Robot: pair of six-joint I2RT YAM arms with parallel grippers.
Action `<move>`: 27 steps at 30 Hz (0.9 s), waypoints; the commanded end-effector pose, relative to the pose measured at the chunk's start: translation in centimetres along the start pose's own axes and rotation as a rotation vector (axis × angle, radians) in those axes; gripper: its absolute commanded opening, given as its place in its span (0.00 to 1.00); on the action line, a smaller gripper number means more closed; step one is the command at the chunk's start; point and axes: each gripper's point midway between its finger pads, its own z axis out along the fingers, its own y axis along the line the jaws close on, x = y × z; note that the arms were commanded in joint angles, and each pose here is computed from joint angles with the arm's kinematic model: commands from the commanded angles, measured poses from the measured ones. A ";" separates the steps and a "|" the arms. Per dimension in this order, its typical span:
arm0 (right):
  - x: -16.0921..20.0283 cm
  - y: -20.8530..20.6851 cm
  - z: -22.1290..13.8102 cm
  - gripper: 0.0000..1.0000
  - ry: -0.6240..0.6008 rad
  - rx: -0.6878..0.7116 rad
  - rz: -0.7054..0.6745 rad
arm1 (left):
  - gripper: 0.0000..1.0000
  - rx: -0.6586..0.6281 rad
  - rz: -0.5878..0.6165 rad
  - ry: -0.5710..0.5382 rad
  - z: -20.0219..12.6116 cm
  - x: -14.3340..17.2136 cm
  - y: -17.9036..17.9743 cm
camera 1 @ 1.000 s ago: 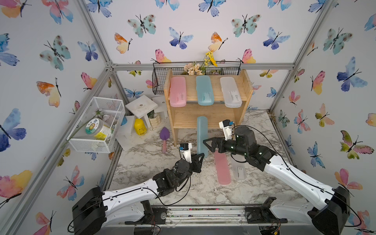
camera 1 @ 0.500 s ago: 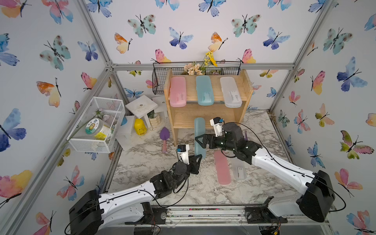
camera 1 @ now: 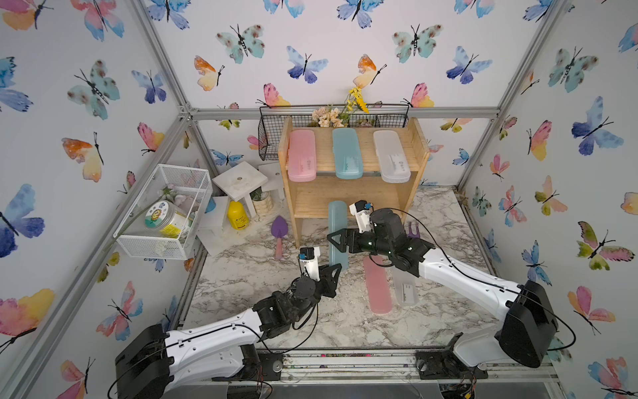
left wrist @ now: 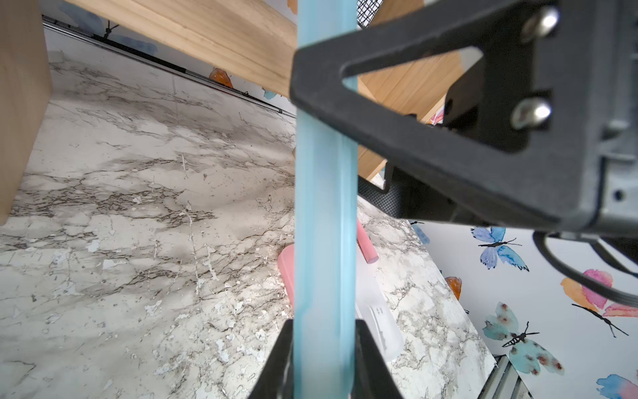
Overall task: Remove the pencil cases from the shelf
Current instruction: Pick up the pencil case from the shelf, then place the pencil case at the center of the board.
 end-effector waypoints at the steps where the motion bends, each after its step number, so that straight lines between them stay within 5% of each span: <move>1: -0.5 0.8 0.2 0.72 -0.004 -0.022 -0.023 | 0.31 -0.003 -0.008 -0.044 -0.5 -1.2 -0.2; 5: -0.6 0.2 -0.3 0.73 -0.010 0.017 -0.033 | 0.91 -0.038 -0.006 -0.046 -0.6 -1.3 0.4; 6: -0.6 -0.2 -0.6 0.73 -0.012 0.048 -0.037 | 0.99 -0.057 -0.002 -0.049 -0.7 -1.5 0.7; 18: 8.1 -6.6 -4.3 0.73 0.150 0.296 0.083 | 0.99 -0.258 0.055 -0.146 -4.7 -3.7 5.3; 27: 13.5 -8.7 -1.3 0.72 0.284 0.449 0.144 | 0.99 -0.314 0.065 -0.121 -4.4 -3.0 6.2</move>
